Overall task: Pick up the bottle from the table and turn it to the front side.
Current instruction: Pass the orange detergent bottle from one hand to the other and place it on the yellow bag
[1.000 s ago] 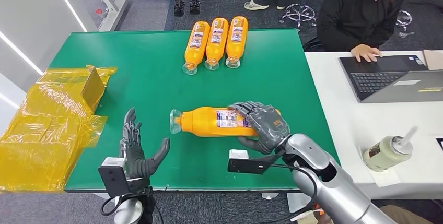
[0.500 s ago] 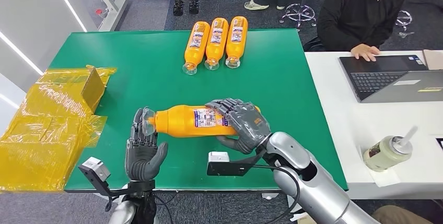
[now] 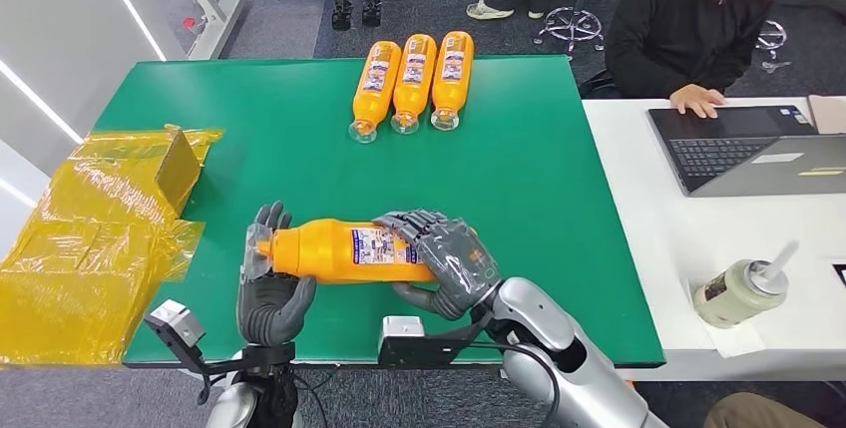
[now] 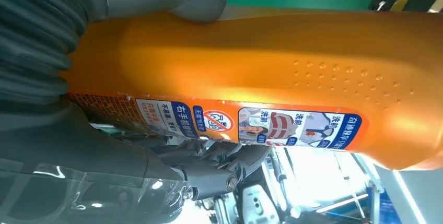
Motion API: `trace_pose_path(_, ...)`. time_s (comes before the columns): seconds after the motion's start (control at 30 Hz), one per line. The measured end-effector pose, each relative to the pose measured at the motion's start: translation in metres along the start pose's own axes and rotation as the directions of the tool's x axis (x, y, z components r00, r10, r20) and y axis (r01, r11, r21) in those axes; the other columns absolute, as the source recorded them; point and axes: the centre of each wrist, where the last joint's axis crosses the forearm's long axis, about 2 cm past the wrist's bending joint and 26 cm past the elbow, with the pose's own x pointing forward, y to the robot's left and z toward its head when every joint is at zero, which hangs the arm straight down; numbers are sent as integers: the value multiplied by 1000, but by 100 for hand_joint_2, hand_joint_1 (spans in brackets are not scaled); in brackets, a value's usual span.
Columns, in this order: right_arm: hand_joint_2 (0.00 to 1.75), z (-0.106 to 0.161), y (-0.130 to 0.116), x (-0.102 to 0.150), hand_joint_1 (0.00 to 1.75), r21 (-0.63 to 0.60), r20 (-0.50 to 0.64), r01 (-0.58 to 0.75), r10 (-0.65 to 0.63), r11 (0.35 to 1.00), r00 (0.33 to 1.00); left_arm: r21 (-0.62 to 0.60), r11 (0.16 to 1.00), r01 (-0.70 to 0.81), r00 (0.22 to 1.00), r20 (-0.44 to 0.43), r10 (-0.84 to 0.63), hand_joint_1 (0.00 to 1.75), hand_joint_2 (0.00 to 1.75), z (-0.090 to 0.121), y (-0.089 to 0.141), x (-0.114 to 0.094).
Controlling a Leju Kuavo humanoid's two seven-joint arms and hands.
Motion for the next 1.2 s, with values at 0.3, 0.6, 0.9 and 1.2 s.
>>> trace_pose_path(0.3, 175, 9, 29, 24, 175, 11, -8, 187, -186, 982, 982, -19, 1000, 11, 1000, 27, -10, 0, 175, -8, -1, 7)
trace_pose_path(0.6, 175, 11, 50, 50, 175, 26, -29, 330, -329, 944, 944, -75, 996, -38, 999, 35, 41, 0, 175, -19, -7, 13)
trace_pose_path(0.9, 175, 12, 48, 68, 175, -35, -35, 385, -386, 922, 922, -142, 988, -61, 996, 56, 69, 175, 175, -35, -15, 21)
trace_pose_path(1.2, 175, 14, 40, 75, 175, -88, -31, 375, -379, 923, 925, -187, 980, -73, 993, 76, 89, 175, 175, -45, -23, 25)
